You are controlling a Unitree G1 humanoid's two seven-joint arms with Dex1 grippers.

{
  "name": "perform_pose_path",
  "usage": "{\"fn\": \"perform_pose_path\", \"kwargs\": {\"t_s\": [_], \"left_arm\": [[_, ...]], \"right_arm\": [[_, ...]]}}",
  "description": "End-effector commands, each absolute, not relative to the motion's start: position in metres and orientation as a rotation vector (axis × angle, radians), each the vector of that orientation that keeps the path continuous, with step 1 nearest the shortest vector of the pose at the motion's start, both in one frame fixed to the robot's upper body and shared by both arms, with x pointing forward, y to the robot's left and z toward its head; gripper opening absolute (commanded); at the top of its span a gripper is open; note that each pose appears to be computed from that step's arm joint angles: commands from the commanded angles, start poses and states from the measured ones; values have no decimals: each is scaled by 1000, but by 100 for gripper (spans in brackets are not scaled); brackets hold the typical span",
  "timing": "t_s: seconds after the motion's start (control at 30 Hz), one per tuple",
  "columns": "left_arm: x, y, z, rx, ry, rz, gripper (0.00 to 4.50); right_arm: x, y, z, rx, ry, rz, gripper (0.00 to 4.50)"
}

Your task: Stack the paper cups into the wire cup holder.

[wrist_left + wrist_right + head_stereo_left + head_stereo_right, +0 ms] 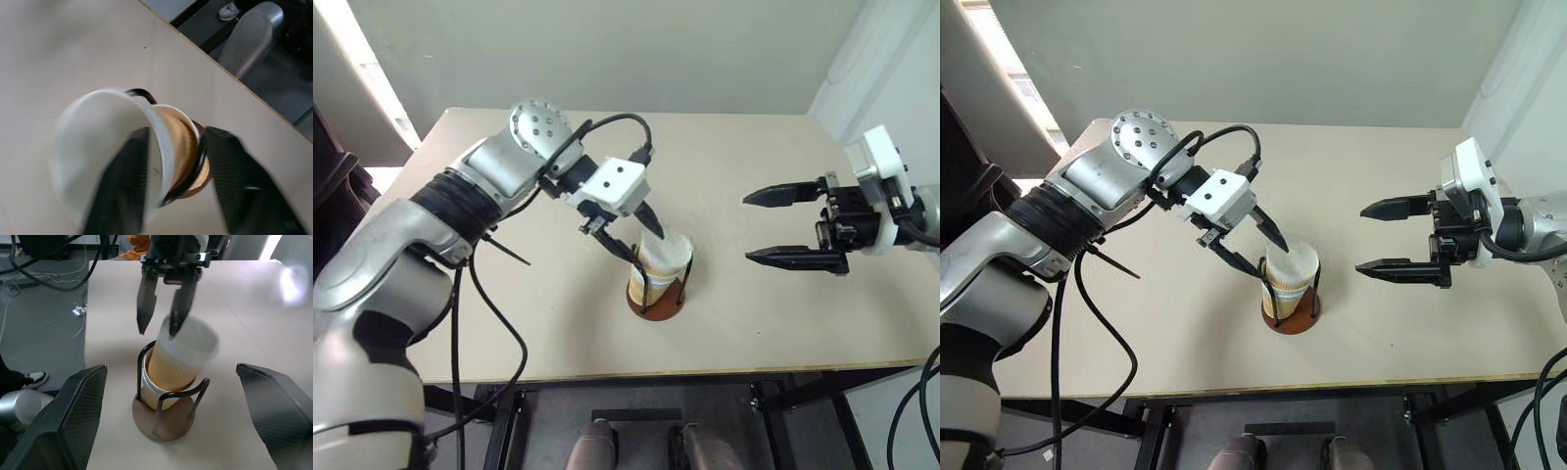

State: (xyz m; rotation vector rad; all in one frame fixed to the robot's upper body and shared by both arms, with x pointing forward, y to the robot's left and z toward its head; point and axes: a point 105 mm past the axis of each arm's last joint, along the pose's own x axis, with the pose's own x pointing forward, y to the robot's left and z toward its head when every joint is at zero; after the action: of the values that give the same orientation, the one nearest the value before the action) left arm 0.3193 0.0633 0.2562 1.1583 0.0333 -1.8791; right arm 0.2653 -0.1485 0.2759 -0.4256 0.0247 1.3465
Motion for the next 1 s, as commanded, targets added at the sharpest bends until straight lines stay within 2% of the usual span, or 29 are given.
{"fn": "perform_pose_path", "kwargs": {"t_s": [0.03, 0.23, 0.43, 0.57, 0.73, 0.87, 1.0], "left_arm": [[319, 58, 274, 1201, -55, -1883, 268], [326, 68, 286, 1125, -64, -1809, 268], [318, 136, 297, 872, 10, -1634, 268], [314, 193, 281, 728, 133, -1428, 268], [293, 234, 264, 585, 205, -1250, 268], [267, 264, 257, 532, 276, -1120, 268], [243, 271, 261, 512, 280, -1054, 268]], "right_arm": [[261, -146, 281, -470, -15, 1345, 441], [258, -147, 282, -461, -11, 1372, 441], [272, -150, 279, -466, 2, 1375, 441], [283, -156, 278, -463, 13, 1372, 441], [291, -165, 274, -437, 49, 1378, 441], [289, -177, 268, -398, 111, 1388, 441], [286, -191, 274, -383, 122, 1366, 441]]}}
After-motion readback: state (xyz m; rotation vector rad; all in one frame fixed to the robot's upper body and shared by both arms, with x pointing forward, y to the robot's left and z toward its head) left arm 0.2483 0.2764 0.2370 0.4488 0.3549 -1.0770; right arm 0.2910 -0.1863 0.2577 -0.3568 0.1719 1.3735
